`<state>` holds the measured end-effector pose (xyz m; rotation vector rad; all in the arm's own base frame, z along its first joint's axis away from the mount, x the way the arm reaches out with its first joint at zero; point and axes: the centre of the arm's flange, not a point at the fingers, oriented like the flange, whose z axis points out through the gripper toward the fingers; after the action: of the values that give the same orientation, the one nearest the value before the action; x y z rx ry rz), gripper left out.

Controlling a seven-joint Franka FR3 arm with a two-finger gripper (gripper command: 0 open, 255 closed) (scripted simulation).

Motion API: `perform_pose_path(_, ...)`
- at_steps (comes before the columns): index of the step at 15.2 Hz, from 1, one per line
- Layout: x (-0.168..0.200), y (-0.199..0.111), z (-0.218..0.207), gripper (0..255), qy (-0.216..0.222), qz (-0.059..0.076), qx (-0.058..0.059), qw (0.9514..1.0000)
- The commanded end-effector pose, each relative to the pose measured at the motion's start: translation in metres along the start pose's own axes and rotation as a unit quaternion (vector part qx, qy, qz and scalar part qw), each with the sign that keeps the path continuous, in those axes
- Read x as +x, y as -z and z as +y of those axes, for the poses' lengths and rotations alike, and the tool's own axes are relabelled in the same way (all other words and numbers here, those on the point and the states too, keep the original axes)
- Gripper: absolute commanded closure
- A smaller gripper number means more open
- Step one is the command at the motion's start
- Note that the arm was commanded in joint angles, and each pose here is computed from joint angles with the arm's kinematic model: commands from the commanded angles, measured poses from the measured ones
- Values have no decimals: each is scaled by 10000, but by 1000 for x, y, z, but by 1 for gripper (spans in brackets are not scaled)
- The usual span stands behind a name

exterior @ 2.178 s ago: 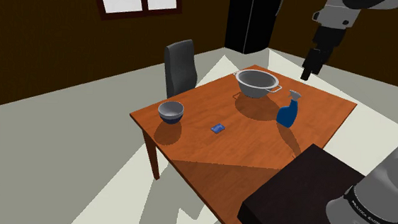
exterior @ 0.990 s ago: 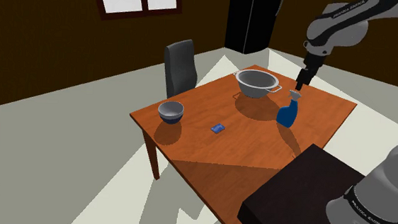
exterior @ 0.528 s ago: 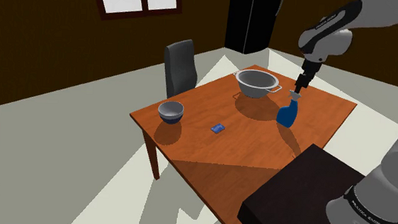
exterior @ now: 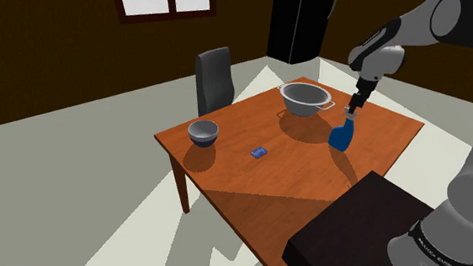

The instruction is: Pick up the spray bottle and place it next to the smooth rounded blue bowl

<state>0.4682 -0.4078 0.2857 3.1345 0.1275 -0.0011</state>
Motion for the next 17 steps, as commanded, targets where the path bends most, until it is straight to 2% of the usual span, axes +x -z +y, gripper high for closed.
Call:
perform_pose_path(1,0,-10,2,0,1,3,-2,10000)
perform_pose_path(5,0,-34,2,0,1,3,-2,10000)
perform_pose_path(13,0,-34,2,0,1,2,-2,10000)
perform_pose_path(14,0,-34,2,255,1,2,-2,10000)
perform_pose_path(17,0,-34,2,255,1,2,-2,10000)
